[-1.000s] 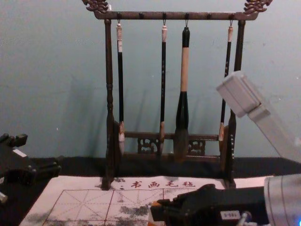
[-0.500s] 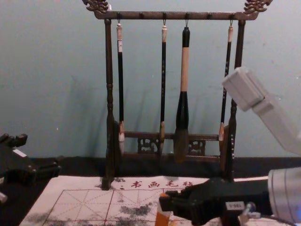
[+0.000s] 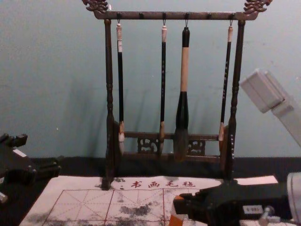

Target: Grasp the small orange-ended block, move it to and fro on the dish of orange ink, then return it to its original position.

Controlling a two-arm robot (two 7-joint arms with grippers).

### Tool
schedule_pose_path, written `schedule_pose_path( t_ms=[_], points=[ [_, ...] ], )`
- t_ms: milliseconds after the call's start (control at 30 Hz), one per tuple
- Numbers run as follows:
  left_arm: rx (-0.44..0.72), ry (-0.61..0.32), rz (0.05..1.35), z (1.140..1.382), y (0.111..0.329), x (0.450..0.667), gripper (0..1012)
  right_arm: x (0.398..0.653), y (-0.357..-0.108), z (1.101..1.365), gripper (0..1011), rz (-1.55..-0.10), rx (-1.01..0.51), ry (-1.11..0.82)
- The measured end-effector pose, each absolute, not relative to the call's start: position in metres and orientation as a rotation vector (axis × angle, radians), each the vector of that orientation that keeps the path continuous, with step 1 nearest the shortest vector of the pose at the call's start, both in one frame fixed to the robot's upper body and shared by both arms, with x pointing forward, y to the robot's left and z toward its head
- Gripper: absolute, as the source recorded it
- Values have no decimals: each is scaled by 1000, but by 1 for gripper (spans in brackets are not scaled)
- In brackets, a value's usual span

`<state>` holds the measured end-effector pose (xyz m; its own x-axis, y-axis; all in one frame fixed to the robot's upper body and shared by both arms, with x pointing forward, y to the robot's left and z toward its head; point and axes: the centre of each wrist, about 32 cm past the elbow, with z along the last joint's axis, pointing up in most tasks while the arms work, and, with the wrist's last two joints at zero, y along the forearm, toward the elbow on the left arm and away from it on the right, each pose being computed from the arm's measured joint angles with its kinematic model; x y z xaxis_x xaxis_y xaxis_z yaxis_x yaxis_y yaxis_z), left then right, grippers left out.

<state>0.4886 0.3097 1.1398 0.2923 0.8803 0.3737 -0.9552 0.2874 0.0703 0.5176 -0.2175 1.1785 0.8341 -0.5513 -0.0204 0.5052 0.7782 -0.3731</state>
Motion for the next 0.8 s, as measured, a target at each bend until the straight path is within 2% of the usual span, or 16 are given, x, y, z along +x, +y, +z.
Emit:
schedule_pose_path(
  t_ms=[400,800],
  points=[
    [304,-285,1248,1140,310,489,1001,508,-225,1178,114,-569,-368,143],
    [304,-285,1248,1140,310,489,1001,501,-221,1175,114,-537,-368,157]
  ],
)
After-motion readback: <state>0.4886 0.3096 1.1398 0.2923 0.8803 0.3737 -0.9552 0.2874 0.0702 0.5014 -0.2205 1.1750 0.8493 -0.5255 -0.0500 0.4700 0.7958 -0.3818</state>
